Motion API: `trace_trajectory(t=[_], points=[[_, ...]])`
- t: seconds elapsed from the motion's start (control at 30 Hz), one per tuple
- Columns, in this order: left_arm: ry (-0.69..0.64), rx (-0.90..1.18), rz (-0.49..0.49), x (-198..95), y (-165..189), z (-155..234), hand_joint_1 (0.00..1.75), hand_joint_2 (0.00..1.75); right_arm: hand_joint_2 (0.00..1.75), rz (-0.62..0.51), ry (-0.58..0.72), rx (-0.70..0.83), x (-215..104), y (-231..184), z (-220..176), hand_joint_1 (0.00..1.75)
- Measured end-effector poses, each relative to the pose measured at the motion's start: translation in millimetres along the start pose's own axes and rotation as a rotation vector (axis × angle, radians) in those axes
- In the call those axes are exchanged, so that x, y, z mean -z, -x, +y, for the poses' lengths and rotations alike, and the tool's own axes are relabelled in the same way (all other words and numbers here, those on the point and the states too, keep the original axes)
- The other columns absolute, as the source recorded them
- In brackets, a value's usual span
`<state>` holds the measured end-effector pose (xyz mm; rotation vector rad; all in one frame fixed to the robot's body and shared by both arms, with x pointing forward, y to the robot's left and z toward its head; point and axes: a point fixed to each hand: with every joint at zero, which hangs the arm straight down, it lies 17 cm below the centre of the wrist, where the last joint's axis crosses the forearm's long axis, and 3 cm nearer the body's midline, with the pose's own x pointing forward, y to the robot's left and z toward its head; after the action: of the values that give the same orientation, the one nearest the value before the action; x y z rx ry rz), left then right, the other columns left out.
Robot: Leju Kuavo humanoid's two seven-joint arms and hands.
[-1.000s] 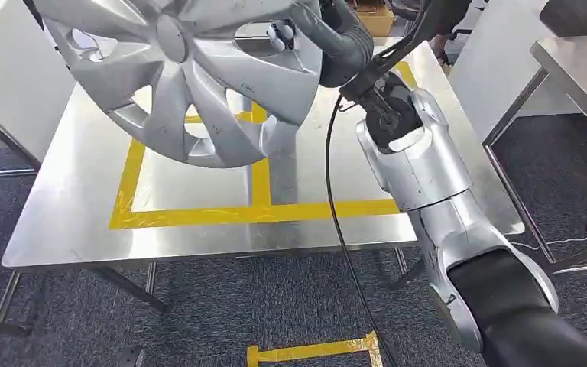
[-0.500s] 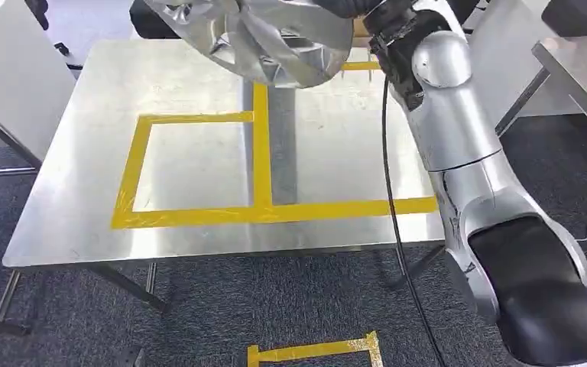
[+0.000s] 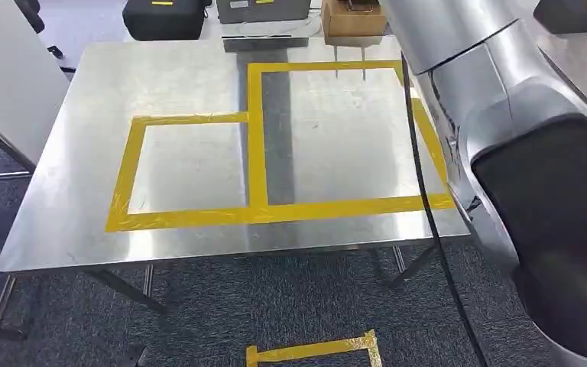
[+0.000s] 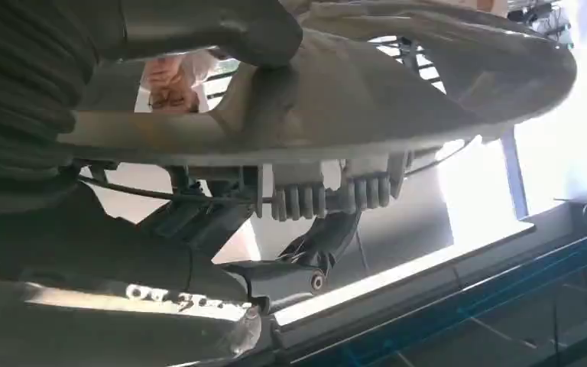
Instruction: Take the parts from the cabinet and place them on the table.
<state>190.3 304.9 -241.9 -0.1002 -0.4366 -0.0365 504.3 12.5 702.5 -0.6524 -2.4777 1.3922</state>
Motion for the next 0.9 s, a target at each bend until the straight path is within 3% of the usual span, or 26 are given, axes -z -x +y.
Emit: trace_trajectory(t=[0.17, 0.27, 0.5, 0.9], points=[[0.004, 0.002, 0.0, 0, 0, -1, 0.0, 1.75, 1.75, -0.008, -0.043, -0.032, 8, -7, 8, 1.75], [0.014, 0.012, 0.002, 0, 1, -3, 0.0, 1.75, 1.75, -0.007, -0.136, -0.098, 10, -9, 25, 1.75], [0.03, 0.018, -0.006, -1, 1, -5, 0.0, 1.75, 1.75, -0.056, -0.449, -0.22, 4, -28, 106, 1.75], [0.003, 0.011, -0.007, 0, 1, 0, 0.0, 1.75, 1.75, -0.117, -0.725, -0.23, -31, -53, 223, 1.75]])
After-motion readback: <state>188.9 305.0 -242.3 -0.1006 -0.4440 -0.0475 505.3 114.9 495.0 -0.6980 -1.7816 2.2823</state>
